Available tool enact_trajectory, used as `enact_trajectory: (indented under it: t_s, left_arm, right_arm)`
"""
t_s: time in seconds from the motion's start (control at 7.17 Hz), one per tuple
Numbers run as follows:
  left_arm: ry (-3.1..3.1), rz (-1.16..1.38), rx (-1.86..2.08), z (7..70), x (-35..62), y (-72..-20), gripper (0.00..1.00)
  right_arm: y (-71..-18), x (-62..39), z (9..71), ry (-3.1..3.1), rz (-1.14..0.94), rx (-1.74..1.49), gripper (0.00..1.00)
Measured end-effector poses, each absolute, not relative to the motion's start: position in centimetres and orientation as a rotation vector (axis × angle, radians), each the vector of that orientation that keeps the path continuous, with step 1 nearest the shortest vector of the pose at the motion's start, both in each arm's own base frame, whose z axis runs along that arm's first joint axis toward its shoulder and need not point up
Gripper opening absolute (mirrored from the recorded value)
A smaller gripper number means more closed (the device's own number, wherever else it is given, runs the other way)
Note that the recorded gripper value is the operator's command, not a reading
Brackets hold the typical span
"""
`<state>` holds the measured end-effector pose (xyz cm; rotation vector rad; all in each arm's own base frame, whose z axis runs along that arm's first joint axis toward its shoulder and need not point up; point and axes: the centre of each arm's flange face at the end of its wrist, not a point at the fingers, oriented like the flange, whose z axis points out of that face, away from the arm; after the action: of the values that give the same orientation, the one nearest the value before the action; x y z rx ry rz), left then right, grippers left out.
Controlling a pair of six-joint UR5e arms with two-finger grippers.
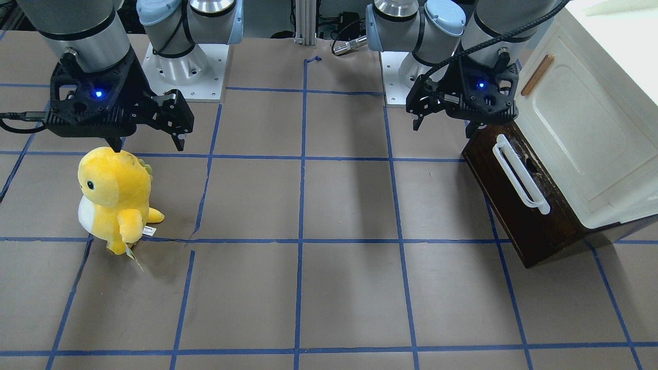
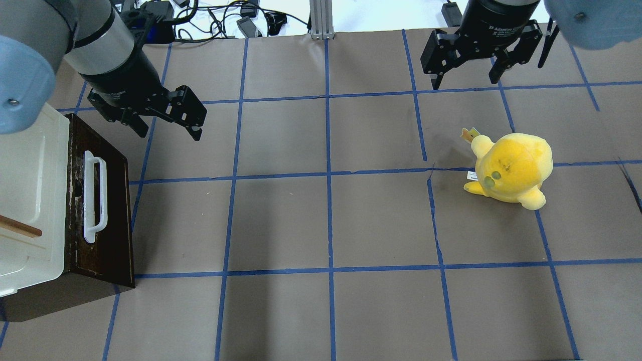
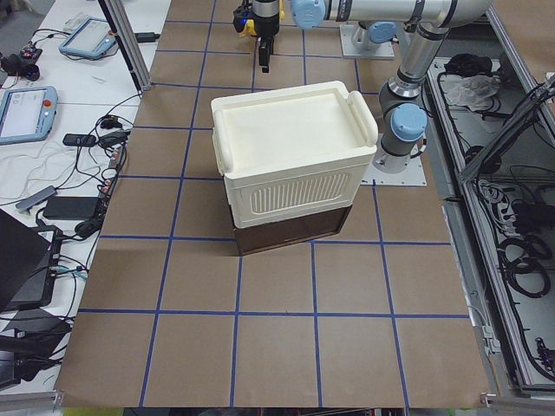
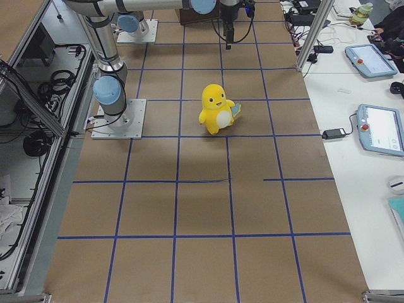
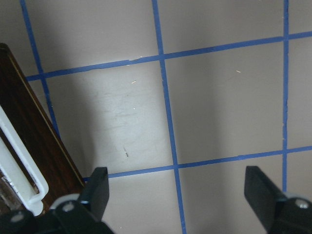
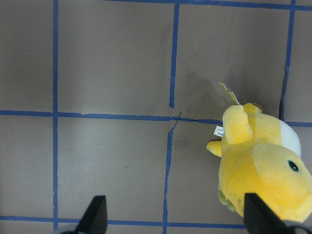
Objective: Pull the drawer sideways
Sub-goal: 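Move the left gripper toward the white handle of the wooden drawer, then lower the open left gripper around the white drawer handle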
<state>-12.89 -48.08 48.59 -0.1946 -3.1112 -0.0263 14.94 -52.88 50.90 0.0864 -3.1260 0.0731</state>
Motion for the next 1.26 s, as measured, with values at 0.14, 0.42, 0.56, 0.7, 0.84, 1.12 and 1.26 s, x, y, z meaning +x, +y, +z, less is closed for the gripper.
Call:
enact_trajectory:
  t_s: [0.14, 0.42, 0.56, 0.7, 0.84, 1.12, 1.26]
  left_arm:
    - [-3.111, -0.030, -0.188, 48.4, -12.8, -48.1, 1.00]
    - [-3.115, -0.043, -0.149, 47.7, -12.9, -48.3, 1.00]
    - [-3.127, -0.060, -0.069, 47.2, -12.9, -48.6, 1.00]
    - [-3.157, -0.093, 0.016, 46.2, -12.7, -49.2, 1.00]
    - [-3.205, -0.136, 0.064, 44.8, -12.3, -49.9, 1.00]
    - [-3.357, -0.223, 0.122, 41.2, -11.4, -51.3, 1.00]
    - [-3.432, -0.247, 0.163, 38.4, -11.3, -52.0, 0.99]
  right_arm:
    - [-52.9, 14.9, 50.9, -3.126, 0.073, 0.087, 1.00]
    - [-52.9, 14.9, 50.9, -3.126, 0.073, 0.086, 1.00]
    - [-52.9, 14.9, 50.9, -3.126, 0.073, 0.086, 1.00]
    - [-52.9, 14.9, 50.9, -3.126, 0.073, 0.086, 1.00]
    - [-52.9, 14.9, 50.9, -3.125, 0.073, 0.086, 1.00]
    - [-52.9, 14.9, 50.9, -3.126, 0.073, 0.086, 1.00]
    - [-52.9, 14.9, 50.9, -3.126, 0.073, 0.086, 1.00]
